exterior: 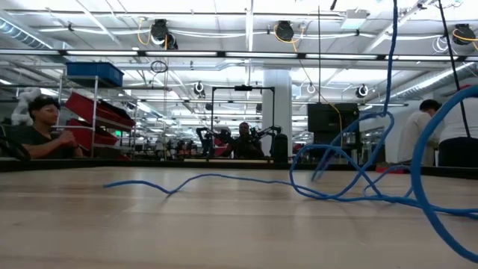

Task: Coil cords
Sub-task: Coil the blue wire onto the black spool

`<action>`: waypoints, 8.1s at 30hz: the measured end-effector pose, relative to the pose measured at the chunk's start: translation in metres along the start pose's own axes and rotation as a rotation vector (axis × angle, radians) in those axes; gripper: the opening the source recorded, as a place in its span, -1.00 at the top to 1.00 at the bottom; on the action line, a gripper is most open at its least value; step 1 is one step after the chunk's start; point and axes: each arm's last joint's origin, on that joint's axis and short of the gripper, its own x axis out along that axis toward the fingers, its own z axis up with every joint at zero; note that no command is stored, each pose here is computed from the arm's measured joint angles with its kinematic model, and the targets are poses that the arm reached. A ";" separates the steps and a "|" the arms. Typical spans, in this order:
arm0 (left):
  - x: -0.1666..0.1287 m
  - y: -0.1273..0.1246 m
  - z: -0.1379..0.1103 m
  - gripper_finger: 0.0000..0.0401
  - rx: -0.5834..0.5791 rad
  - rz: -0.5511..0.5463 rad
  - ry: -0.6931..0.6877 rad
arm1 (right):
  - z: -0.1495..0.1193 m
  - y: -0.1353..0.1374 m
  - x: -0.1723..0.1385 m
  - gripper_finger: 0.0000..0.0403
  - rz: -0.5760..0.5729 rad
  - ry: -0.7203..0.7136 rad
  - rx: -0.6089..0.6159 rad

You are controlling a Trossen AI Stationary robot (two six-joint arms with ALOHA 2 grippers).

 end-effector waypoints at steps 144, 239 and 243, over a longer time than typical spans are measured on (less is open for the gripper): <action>-0.081 0.026 0.061 0.97 0.204 -0.223 0.186 | -0.067 -0.015 0.082 1.00 0.172 0.263 0.038; 0.010 0.016 -0.014 0.15 -0.055 -0.035 0.155 | 0.002 -0.032 -0.008 1.00 -0.057 0.082 -0.036; 0.014 0.013 -0.016 0.15 -0.083 -0.034 0.119 | 0.001 -0.032 -0.008 1.00 -0.057 0.082 -0.036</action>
